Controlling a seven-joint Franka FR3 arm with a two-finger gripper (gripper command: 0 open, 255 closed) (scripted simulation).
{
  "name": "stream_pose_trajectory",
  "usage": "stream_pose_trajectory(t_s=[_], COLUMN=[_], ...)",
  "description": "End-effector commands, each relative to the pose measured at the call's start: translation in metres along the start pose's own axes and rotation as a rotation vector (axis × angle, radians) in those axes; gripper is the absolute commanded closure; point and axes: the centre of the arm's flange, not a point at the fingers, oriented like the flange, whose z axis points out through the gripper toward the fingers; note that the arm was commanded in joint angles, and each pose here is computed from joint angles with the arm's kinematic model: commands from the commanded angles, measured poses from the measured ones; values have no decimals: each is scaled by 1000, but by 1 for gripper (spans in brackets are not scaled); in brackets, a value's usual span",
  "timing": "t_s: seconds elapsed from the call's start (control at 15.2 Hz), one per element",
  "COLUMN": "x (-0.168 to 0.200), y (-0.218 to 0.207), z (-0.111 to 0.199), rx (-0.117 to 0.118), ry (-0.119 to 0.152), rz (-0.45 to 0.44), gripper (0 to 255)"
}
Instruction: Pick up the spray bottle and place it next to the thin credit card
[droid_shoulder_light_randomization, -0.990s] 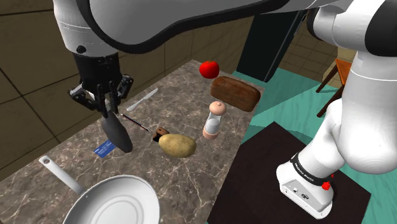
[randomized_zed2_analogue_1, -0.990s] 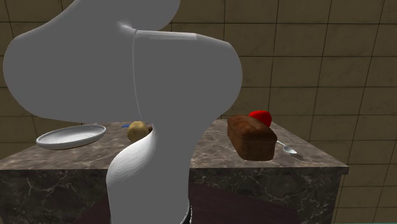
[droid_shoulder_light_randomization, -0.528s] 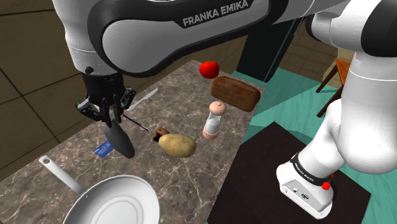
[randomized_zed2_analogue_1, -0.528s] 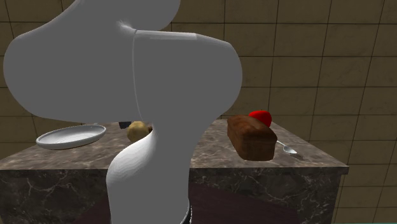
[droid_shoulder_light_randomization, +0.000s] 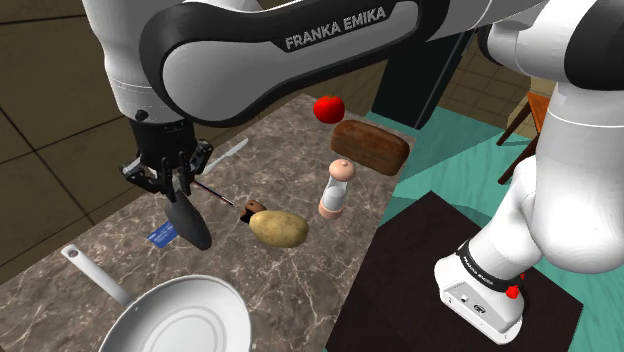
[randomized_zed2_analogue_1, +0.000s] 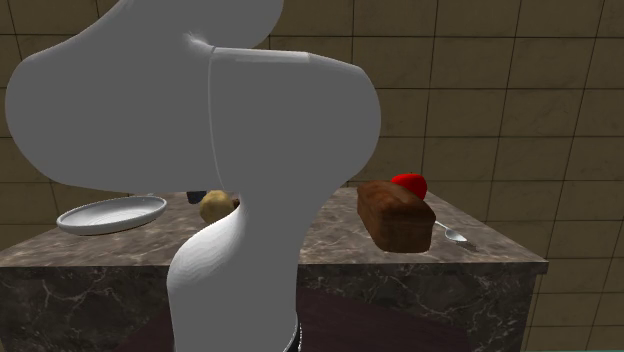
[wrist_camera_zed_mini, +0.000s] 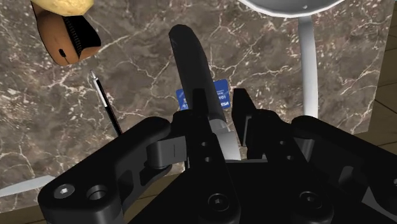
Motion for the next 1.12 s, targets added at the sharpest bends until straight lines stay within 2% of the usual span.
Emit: stream_pose_trajectory(t_s=[0.0, 0.33, 0.59, 1.06], x=[0, 0, 0, 0], y=[0, 0, 0, 0], z=[0, 0, -50, -50], rx=[0, 0, 0, 0], ry=[0, 0, 0, 0], rz=[0, 0, 0, 0], gripper=[0, 0, 0, 0])
